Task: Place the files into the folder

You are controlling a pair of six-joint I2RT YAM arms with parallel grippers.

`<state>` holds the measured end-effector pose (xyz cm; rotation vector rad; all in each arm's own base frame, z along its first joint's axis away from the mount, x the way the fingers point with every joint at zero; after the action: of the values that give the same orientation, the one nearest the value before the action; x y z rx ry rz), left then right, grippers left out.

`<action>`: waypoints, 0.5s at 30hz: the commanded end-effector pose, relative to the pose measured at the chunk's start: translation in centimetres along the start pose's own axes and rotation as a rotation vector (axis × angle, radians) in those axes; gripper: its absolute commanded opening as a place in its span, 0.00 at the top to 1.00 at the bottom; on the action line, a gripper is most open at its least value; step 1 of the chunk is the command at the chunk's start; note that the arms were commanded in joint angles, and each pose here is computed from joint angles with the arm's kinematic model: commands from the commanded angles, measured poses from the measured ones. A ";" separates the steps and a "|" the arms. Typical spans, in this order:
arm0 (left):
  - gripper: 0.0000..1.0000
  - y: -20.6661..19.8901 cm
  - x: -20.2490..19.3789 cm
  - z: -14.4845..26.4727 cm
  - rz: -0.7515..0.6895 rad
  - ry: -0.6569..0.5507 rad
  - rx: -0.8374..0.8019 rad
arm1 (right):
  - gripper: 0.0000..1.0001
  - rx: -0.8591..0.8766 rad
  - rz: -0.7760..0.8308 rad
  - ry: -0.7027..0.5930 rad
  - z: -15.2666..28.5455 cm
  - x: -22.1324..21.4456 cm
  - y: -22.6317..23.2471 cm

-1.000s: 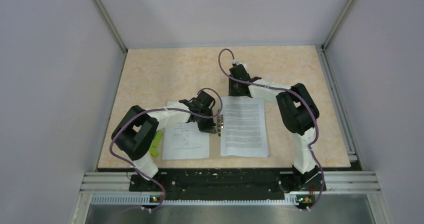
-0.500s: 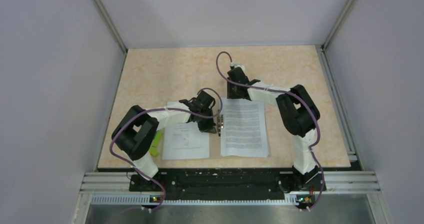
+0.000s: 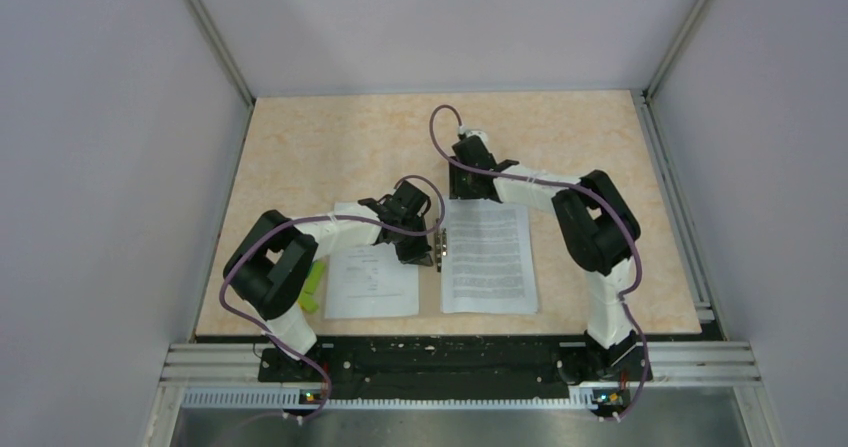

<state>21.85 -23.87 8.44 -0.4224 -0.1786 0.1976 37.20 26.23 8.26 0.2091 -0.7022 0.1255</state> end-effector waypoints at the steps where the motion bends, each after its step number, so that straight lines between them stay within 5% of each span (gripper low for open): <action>1: 1.00 0.7 0.3 -0.7 0.000 -0.019 0.045 | 0.48 -0.003 0.004 -0.037 2.0 2.2 0.8; 7: 1.00 0.6 0.3 -0.4 -0.003 -0.026 0.043 | 0.35 0.003 -0.042 -0.108 5.7 6.1 -0.6; 15: 1.00 -0.2 0.7 0.3 -0.008 -0.037 0.012 | 0.54 0.041 -0.073 -0.073 10.9 2.8 -2.2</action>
<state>21.86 -23.87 8.45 -0.4218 -0.1785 0.1993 35.93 22.57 16.39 0.2359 -0.7763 0.0630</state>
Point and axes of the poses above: each gripper's point midway between its finger pads, its own z axis back along the fingers, its own y axis along the line the jaws close on, x = y × z, the point moved 7 cm from there along z, back along the fingers, and after that the axes turned 2 degrees about z, right-handed, at the moved point
